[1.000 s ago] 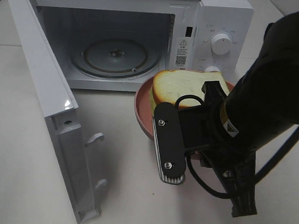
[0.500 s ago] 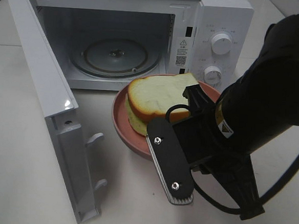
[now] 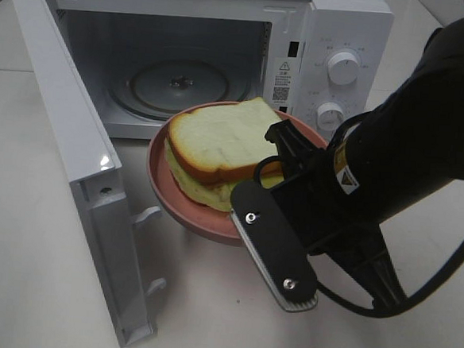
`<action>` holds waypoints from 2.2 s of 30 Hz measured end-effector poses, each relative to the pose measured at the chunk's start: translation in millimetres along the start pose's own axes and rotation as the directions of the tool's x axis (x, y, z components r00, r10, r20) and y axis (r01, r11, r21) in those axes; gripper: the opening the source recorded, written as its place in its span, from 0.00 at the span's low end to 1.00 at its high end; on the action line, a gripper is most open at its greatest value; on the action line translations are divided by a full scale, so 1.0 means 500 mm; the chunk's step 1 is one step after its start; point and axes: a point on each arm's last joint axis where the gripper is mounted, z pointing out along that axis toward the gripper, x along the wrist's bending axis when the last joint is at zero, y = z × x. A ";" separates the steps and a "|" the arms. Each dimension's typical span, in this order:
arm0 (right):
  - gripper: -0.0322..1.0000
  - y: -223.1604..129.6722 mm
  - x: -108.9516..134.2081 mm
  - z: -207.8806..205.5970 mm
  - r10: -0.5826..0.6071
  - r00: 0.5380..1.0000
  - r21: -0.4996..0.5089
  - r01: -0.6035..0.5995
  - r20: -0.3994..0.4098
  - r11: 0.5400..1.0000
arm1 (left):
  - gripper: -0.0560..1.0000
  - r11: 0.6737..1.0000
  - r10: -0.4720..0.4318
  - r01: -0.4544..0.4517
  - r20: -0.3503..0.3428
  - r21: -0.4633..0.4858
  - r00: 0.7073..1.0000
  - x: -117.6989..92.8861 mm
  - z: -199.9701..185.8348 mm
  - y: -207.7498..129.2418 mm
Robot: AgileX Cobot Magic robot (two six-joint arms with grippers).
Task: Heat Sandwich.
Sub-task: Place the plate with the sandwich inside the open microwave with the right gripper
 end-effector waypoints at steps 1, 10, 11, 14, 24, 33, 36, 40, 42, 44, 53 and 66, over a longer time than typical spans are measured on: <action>0.06 -0.011 -0.002 0.002 -0.034 0.999 0.001 0.034 -0.004 0.999 | 0.99 1.000 0.000 0.000 0.000 0.000 1.000 0.000 0.000 0.000; 0.06 -0.055 -0.022 0.008 -0.162 0.985 0.007 0.162 0.050 0.987 | 0.99 1.000 0.000 0.000 0.000 0.000 1.000 0.000 0.000 0.000; 0.06 -0.060 -0.023 0.009 -0.167 0.984 0.010 0.167 0.053 0.986 | 0.99 1.000 0.000 0.000 0.000 0.000 1.000 0.000 0.000 0.000; 0.06 -0.072 -0.024 0.010 -0.179 0.983 0.019 0.178 0.051 0.984 | 0.99 1.000 0.000 0.000 0.000 0.000 1.000 0.000 0.000 0.000; 0.06 -0.076 -0.025 0.040 -0.167 0.986 -0.004 0.167 0.014 0.986 | 0.99 1.000 0.000 0.000 0.000 0.000 1.000 0.000 0.000 0.000; 0.06 -0.066 -0.067 0.053 -0.138 0.989 -0.026 0.140 0.052 0.990 | 0.99 1.000 0.000 0.000 0.000 0.000 1.000 0.000 0.000 0.000; 0.06 -0.065 -0.075 0.059 -0.138 0.989 -0.026 0.140 0.051 0.990 | 0.99 1.000 0.000 0.000 0.000 0.000 1.000 0.000 0.000 0.000; 0.06 -0.062 -0.090 0.072 -0.137 0.990 -0.027 0.139 0.045 0.990 | 0.99 1.000 0.000 0.000 0.000 0.000 1.000 0.000 0.000 0.000; 0.06 -0.059 -0.104 0.078 -0.136 0.989 -0.027 0.137 0.050 0.990 | 0.99 1.000 0.000 0.000 0.000 0.000 1.000 0.000 0.000 0.000; 0.06 -0.058 -0.110 0.081 -0.135 0.990 -0.027 0.136 0.051 0.990 | 0.99 1.000 0.000 0.000 0.000 0.000 1.000 0.000 0.000 0.000; 0.06 -0.052 -0.153 0.102 -0.125 0.991 -0.025 0.126 0.038 0.992 | 0.99 1.000 0.000 0.000 0.000 0.000 1.000 0.000 0.000 0.000; 0.06 -0.044 -0.200 0.147 -0.098 0.995 -0.019 0.098 -0.015 0.995 | 0.99 1.000 0.000 0.000 0.000 0.000 1.000 0.000 0.000 0.000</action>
